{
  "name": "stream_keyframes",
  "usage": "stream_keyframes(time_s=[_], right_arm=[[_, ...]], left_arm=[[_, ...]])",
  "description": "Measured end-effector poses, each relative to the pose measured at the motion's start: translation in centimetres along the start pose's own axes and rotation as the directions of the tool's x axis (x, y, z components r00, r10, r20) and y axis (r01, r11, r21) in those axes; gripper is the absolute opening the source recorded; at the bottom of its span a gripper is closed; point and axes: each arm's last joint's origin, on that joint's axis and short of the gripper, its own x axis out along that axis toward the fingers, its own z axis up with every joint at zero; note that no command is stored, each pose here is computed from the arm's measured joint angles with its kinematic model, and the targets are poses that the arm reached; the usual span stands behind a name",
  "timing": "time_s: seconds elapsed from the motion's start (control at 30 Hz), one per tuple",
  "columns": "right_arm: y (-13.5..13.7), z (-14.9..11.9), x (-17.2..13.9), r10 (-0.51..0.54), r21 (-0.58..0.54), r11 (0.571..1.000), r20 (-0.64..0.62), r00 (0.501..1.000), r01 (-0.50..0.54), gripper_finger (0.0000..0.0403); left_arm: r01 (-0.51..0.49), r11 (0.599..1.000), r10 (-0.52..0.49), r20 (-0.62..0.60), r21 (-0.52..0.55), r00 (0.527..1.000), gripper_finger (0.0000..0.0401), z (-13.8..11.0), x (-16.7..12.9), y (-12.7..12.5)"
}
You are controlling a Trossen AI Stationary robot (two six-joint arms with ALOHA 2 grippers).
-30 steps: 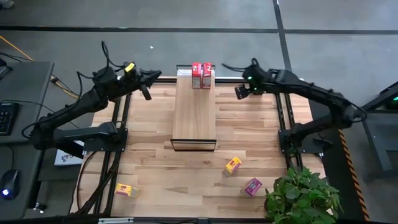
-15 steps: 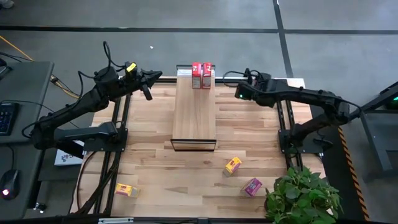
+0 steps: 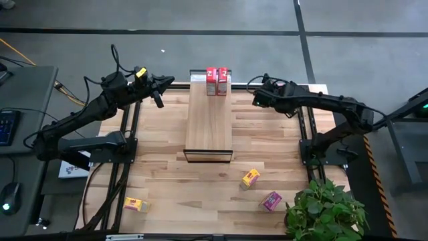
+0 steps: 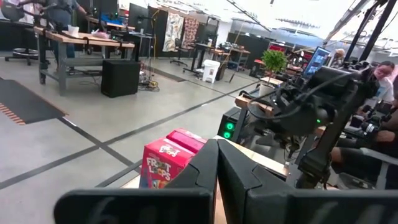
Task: Stack cereal on shelf
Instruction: Put the top purple cereal box on the shelf
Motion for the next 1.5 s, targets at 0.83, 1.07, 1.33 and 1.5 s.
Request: stream_keyframes(time_s=[0.83, 1.07, 1.33, 1.5], right_arm=[[3.3, 1.6, 6.1, -0.095, 0.057, 0.993, -0.104, 0.99, 0.102, 0.03], [1.1, 1.1, 7.9, -0.152, 0.051, 0.986, -0.14, 0.978, 0.16, 0.03], [-1.6, 0.2, 9.5, 0.151, 0.347, 0.934, -0.166, 0.975, -0.085, 0.0292], [-1.4, 0.8, 9.5, 0.167, 0.366, 0.924, -0.118, 0.979, -0.113, 0.0291]], left_arm=[[0.003, 1.0, -0.003, 0.015, -0.023, 1.0, 0.0, 0.1, 0.0, 0.0], [0.003, 1.0, -0.003, 0.016, -0.018, 1.0, 0.0, 0.2, 0.0, 0.0], [0.004, 1.0, -0.004, 0.023, -0.023, 1.0, 0.0, 0.2, 0.0, 0.0], [0.004, 1.0, -0.004, 0.023, -0.025, 1.0, 0.0, 0.2, 0.0, 0.0]])
